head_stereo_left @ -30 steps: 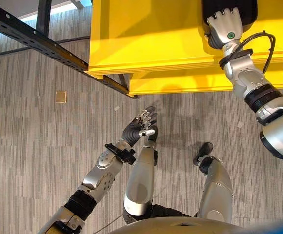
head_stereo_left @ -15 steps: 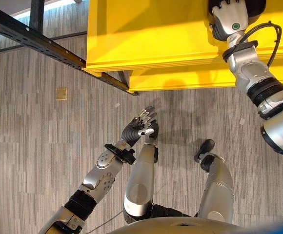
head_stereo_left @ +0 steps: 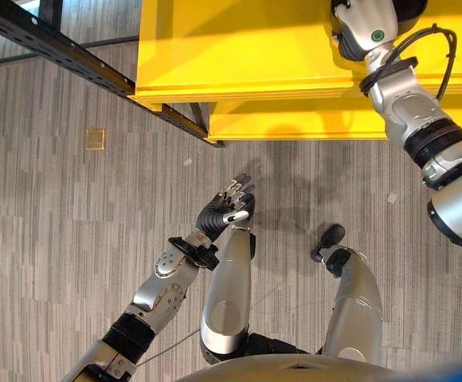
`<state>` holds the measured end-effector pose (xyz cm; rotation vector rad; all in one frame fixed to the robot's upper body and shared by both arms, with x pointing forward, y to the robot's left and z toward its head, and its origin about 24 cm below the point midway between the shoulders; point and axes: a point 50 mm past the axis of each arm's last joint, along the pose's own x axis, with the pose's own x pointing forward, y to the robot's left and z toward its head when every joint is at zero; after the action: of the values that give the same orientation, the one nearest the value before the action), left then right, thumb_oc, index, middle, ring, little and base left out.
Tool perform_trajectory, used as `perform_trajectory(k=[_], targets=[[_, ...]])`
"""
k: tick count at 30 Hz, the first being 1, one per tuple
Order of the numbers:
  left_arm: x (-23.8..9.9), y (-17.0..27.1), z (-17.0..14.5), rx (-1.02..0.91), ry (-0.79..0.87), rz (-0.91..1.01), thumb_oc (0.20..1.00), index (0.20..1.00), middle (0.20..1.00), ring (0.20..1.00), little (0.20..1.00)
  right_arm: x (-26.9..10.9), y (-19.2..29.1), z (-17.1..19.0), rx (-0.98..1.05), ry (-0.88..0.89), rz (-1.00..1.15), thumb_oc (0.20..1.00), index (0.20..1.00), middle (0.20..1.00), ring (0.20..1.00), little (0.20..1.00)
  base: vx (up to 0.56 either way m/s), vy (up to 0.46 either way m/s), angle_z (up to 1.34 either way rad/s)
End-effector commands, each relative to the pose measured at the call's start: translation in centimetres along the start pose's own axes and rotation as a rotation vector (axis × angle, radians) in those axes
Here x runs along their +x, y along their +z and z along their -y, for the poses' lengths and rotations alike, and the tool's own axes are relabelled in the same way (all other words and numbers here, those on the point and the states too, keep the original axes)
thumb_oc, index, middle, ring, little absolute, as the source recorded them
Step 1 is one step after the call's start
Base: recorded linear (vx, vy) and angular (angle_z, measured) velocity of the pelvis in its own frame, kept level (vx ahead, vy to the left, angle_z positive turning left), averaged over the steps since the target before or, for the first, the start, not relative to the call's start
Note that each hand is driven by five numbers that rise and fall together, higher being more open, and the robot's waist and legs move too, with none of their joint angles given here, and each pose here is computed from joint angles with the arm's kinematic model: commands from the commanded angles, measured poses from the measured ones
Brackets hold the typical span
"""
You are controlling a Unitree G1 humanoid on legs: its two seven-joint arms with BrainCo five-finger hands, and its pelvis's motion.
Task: Move parts from the plastic box to the shelf.
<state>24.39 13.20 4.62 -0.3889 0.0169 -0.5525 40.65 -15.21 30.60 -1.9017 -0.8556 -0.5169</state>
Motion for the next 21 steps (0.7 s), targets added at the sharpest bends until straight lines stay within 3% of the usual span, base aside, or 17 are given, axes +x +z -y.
perform_trajectory(k=[1,21], targets=[[-0.6,1.1,1.4,0.027,-0.090,0.055,1.000,1.000,1.000,1.000,1.000,3.3,-0.8,5.2,-0.079,-0.217,0.045,0.200,0.200,0.200,0.200,0.200,0.01,-0.047,0.00],[-1.2,1.1,0.7,0.054,-0.097,0.050,1.000,1.000,1.000,1.000,1.000,2.8,-1.9,4.3,-0.151,-0.184,0.021,0.200,0.200,0.200,0.200,0.200,0.00,-0.042,0.01]])
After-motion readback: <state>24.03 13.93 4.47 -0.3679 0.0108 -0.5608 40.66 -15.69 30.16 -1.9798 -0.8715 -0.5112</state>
